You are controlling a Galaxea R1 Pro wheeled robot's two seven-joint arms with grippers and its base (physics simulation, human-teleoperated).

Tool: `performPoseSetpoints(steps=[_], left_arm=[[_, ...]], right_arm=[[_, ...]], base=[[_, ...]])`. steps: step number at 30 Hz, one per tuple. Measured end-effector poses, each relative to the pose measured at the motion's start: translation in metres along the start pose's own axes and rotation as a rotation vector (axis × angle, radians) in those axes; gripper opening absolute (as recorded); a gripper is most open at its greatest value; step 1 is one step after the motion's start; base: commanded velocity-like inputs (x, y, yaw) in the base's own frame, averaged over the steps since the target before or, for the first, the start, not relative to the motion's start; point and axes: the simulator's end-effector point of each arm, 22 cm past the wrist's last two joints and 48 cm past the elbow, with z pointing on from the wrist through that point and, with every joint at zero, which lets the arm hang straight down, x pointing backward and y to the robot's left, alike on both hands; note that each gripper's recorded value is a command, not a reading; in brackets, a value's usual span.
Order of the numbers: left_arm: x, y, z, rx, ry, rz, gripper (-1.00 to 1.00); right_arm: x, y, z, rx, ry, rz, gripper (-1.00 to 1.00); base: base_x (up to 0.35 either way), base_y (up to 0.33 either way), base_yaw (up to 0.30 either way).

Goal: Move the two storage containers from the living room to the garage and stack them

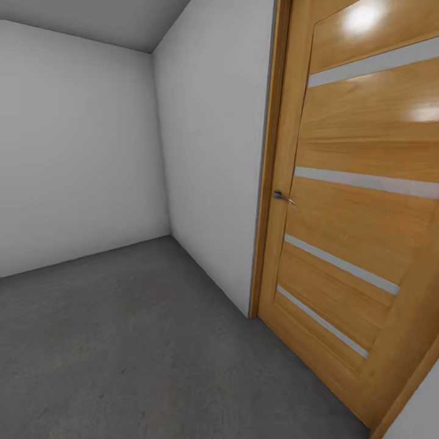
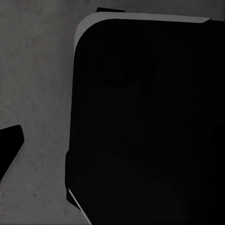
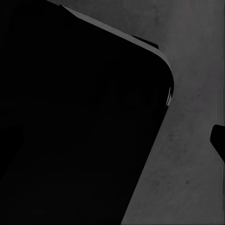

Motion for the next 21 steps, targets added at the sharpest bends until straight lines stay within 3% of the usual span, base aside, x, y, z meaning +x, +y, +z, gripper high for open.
performPoseSetpoints(steps=[21], left_arm=[[0.0000, 0.0001, 0.0000, 0.000, 0.000, -0.011, 1.00]], right_arm=[[-0.0001, 0.0000, 0.0000, 0.000, -0.001, 0.000, 1.00]], base=[[0.323, 0.000, 0.000]])
